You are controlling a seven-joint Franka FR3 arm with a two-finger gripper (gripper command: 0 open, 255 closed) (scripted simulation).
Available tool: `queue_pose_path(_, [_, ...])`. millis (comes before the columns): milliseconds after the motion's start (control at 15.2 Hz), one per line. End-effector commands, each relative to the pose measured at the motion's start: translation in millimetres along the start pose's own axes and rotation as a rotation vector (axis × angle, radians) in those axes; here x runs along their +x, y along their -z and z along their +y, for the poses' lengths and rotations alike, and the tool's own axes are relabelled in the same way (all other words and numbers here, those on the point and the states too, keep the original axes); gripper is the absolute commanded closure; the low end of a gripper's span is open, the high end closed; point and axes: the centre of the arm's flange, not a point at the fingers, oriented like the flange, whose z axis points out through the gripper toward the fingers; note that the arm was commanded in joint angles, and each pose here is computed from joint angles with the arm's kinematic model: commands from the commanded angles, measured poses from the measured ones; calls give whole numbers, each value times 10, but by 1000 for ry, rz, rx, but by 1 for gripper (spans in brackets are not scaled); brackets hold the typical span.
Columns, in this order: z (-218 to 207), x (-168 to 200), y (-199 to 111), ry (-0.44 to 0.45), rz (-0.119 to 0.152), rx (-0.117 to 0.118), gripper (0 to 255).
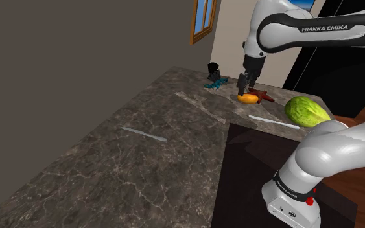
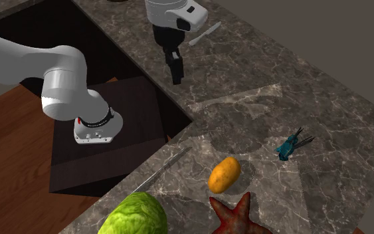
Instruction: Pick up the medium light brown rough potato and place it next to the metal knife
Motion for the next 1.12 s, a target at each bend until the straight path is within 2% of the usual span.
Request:
queue_pose_path(0, [117, 71, -180, 32, 0, -34, 0])
queue_pose_path(1056, [1269, 722, -1504, 268, -9, -289, 0])
